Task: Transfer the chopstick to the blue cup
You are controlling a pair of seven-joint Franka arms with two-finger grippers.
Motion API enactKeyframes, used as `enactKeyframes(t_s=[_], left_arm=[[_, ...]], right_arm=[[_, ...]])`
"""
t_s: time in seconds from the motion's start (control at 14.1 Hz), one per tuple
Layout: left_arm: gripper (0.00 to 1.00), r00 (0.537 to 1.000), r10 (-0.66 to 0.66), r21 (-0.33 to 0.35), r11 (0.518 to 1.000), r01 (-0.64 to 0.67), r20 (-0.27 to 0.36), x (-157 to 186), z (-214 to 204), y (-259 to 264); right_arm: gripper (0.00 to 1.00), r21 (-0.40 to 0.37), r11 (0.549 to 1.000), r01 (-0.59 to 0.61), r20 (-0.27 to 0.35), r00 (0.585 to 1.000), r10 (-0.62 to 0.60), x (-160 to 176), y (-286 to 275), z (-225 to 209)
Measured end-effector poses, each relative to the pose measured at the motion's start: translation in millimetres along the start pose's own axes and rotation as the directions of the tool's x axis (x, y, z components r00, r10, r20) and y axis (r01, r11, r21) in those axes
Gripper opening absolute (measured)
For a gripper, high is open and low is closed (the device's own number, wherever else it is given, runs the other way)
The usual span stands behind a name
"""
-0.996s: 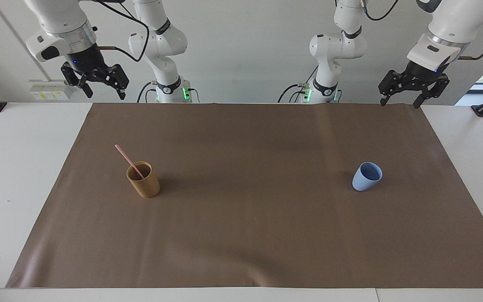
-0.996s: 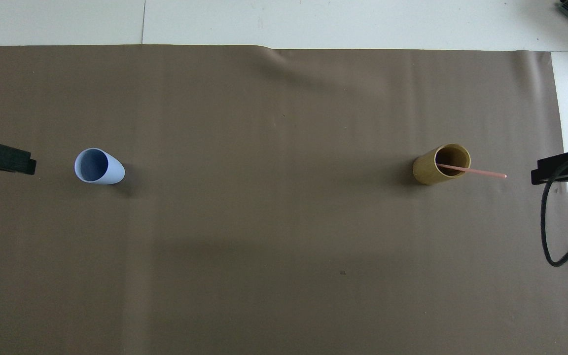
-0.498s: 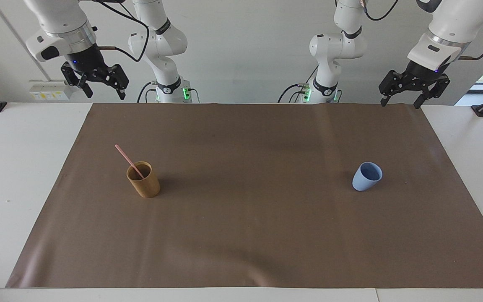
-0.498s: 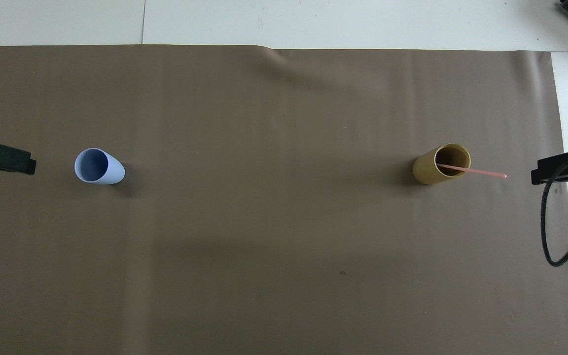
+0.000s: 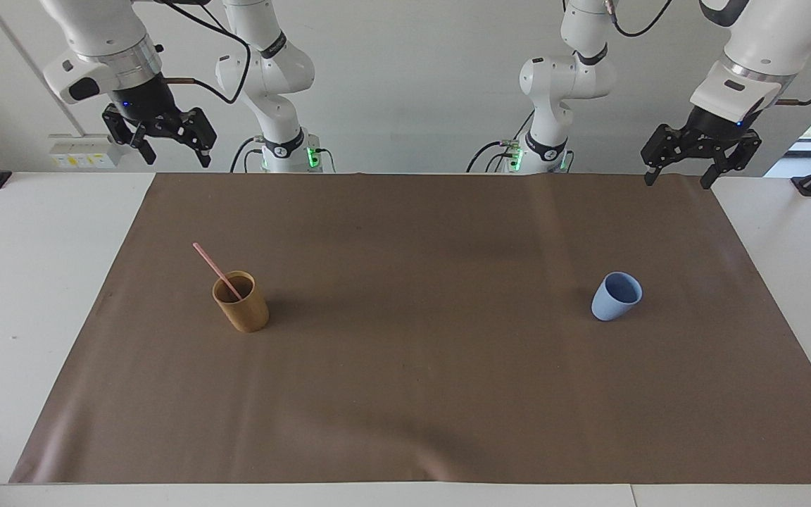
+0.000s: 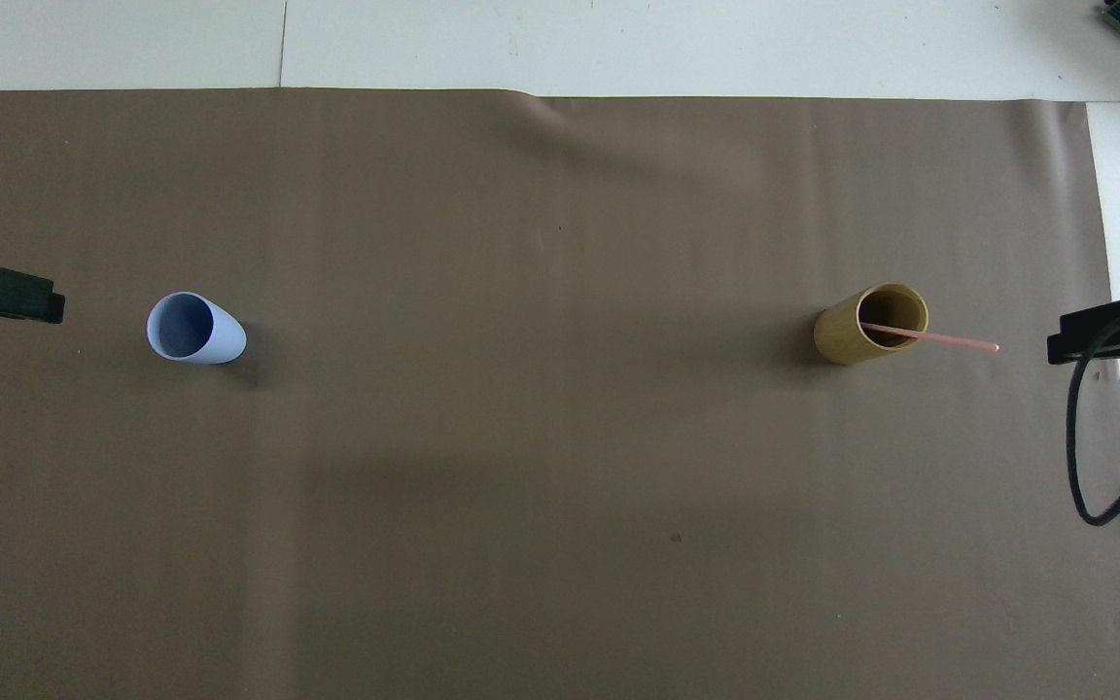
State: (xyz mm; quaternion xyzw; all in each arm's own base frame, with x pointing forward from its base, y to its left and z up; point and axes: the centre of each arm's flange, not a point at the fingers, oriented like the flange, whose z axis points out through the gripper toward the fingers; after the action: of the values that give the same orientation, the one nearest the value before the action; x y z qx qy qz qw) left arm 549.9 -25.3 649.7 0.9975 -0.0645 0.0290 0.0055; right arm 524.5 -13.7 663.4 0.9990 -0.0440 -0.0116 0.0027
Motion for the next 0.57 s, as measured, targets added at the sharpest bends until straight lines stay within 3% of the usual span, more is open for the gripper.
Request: enactKeyframes(t_s=[0.28,0.57], left_arm=[[1.00,1.000,-0.014,0.004,1.000,0.014,-0.014,15,70,-25],[1.00,1.000,-0.002,0.001,1.000,0.002,0.026,25,131,-50]], right_arm=[[1.00,0.000,1.000,0.000,0.000,1.000,0.000,0,0,0],[1.00,0.000,1.000,0.001,0.000,1.000,-0.001,0,0,0]])
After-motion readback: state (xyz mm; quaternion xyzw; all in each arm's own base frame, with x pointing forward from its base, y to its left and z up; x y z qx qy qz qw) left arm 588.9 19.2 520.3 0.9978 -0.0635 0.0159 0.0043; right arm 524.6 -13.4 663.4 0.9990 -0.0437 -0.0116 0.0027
